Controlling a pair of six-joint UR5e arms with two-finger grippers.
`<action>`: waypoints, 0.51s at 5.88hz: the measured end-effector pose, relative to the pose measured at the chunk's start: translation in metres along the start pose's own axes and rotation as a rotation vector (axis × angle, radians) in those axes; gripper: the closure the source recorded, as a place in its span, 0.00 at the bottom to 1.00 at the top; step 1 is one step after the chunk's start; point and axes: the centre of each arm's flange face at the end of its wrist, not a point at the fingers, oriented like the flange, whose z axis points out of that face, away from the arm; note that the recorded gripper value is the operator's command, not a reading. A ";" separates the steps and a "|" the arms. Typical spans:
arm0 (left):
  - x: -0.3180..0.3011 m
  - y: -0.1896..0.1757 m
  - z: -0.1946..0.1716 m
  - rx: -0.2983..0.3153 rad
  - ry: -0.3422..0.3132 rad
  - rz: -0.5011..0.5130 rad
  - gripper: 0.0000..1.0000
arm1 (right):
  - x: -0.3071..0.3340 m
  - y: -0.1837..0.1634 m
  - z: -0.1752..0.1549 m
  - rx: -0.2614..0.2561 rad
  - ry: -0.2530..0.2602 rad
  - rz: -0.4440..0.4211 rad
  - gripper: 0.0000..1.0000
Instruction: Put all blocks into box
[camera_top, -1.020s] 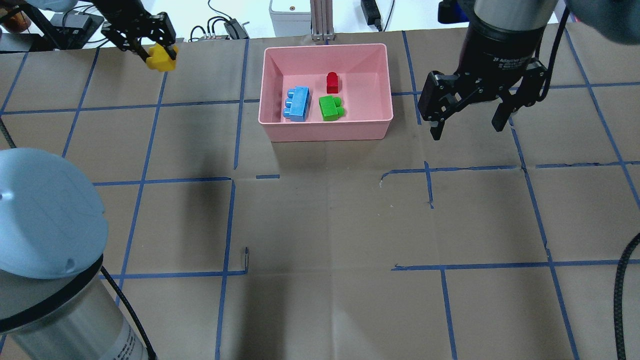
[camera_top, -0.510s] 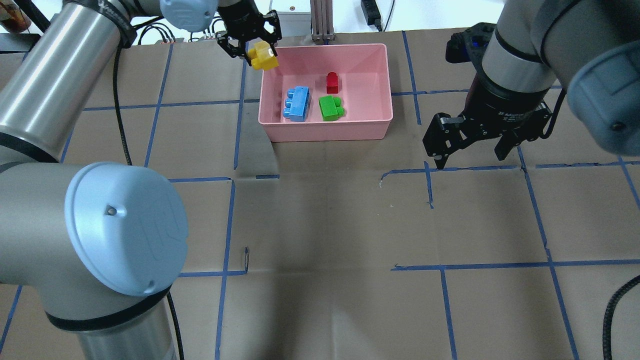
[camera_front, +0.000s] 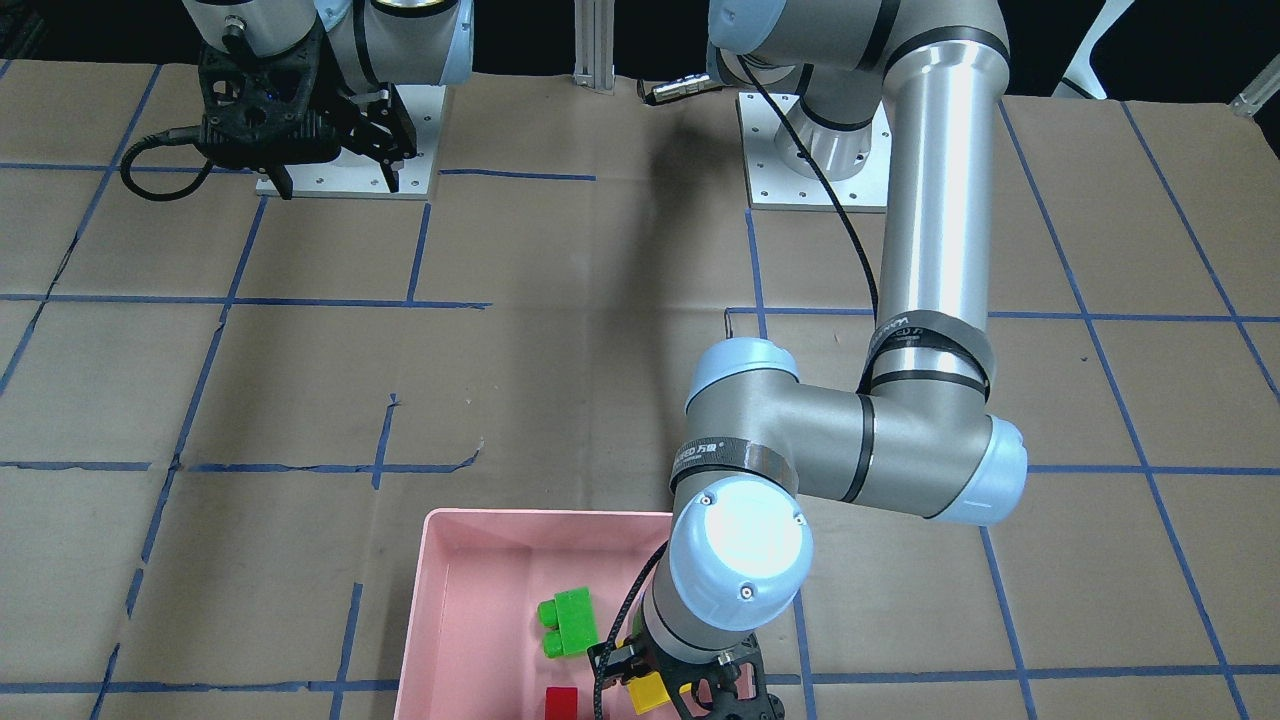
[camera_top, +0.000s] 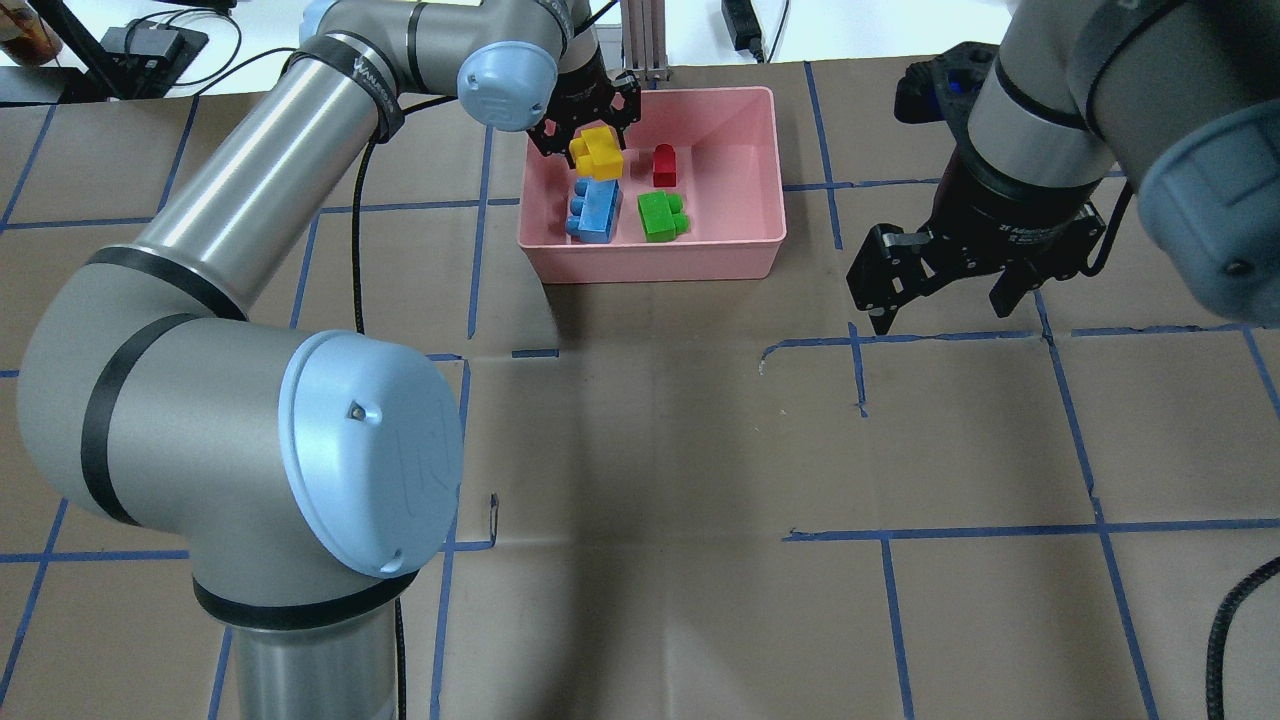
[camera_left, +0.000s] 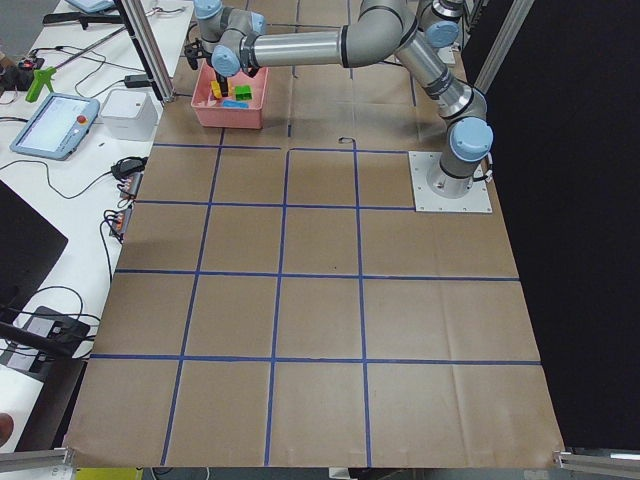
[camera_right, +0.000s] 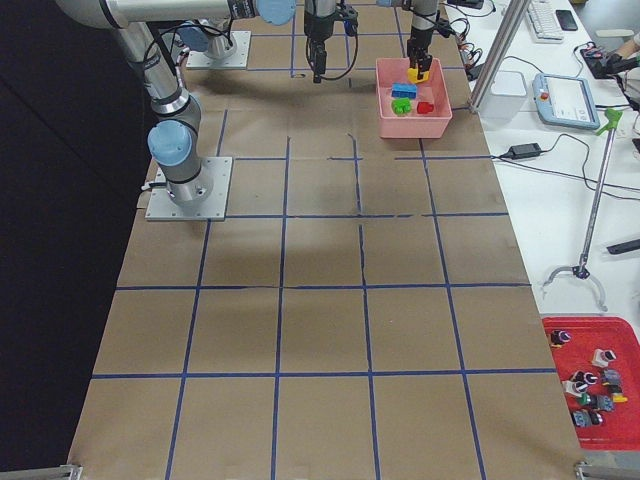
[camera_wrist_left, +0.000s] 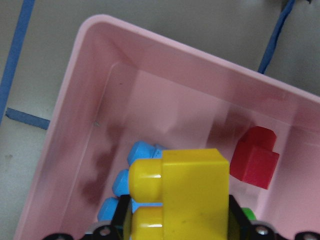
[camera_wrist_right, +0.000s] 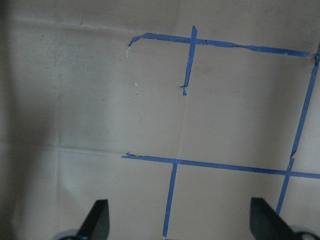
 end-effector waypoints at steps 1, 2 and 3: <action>-0.001 0.000 -0.016 0.026 -0.006 0.007 0.01 | 0.000 0.000 0.000 0.001 0.000 0.000 0.00; -0.008 0.002 -0.049 0.042 -0.015 0.034 0.01 | 0.000 0.000 0.000 0.001 0.000 -0.001 0.00; -0.031 0.003 -0.096 0.034 -0.034 0.083 0.01 | -0.001 -0.001 0.000 0.001 -0.001 -0.001 0.00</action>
